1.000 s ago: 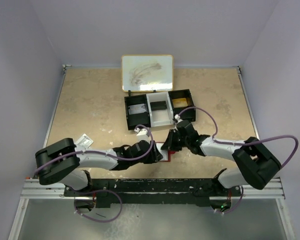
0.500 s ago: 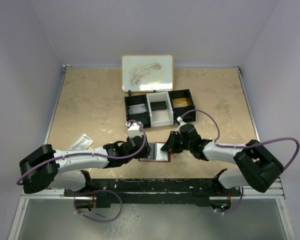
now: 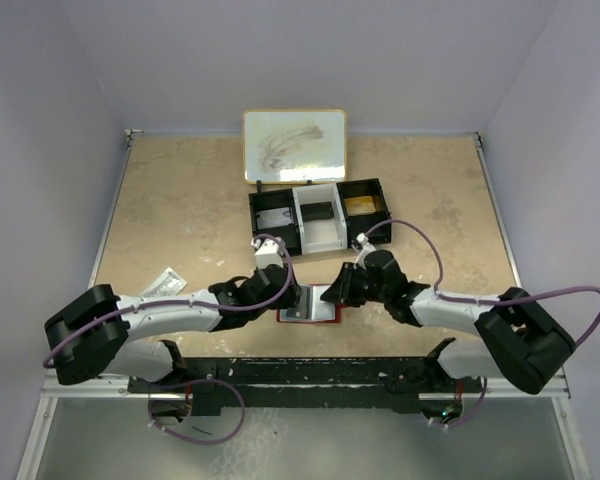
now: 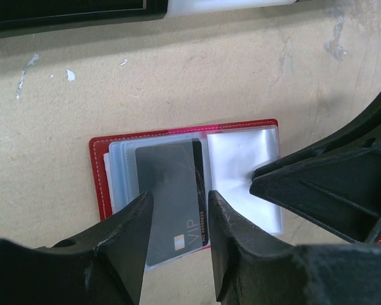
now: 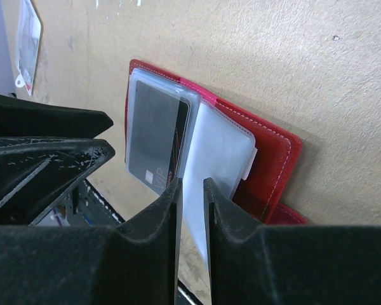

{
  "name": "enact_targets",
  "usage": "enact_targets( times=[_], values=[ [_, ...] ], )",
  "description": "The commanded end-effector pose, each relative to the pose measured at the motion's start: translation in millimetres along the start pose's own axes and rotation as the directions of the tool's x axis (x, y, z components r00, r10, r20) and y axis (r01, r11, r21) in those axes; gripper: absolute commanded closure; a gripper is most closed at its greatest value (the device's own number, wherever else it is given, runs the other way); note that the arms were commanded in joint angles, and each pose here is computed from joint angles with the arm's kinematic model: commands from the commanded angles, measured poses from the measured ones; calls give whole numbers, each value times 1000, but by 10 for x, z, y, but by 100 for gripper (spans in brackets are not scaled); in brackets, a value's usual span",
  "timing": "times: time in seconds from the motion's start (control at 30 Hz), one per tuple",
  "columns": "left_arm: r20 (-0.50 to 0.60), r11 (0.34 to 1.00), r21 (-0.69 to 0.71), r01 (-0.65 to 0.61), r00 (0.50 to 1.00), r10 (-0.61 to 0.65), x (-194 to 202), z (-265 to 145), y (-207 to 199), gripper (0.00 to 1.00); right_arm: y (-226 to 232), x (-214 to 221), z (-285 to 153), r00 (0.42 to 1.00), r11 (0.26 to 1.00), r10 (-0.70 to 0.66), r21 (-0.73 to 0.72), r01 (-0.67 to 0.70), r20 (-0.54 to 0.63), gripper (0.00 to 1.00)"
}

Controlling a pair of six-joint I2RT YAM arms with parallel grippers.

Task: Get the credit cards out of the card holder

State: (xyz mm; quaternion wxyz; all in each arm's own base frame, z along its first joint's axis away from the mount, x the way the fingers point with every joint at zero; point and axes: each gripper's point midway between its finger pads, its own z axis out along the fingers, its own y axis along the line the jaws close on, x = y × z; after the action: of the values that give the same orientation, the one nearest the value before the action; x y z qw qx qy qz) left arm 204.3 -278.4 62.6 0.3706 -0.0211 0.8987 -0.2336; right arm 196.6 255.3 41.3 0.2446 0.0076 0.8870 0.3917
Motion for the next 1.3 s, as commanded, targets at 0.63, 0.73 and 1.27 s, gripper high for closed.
enact_targets(
  times=[0.63,0.73,1.27],
  values=[
    [-61,1000,3,21,998,-21,219,50,77,68,224,165,266,992,993,-37,-118,22,-123,74],
    [-84,1000,10,8,996,-7,261,45,69,71,207,184,303,992,993,-3,-114,-11,-123,75],
    [-126,1000,3,-6,992,6,374,55,119,76,211,223,352,990,988,66,-133,-83,-128,77]
  ],
)
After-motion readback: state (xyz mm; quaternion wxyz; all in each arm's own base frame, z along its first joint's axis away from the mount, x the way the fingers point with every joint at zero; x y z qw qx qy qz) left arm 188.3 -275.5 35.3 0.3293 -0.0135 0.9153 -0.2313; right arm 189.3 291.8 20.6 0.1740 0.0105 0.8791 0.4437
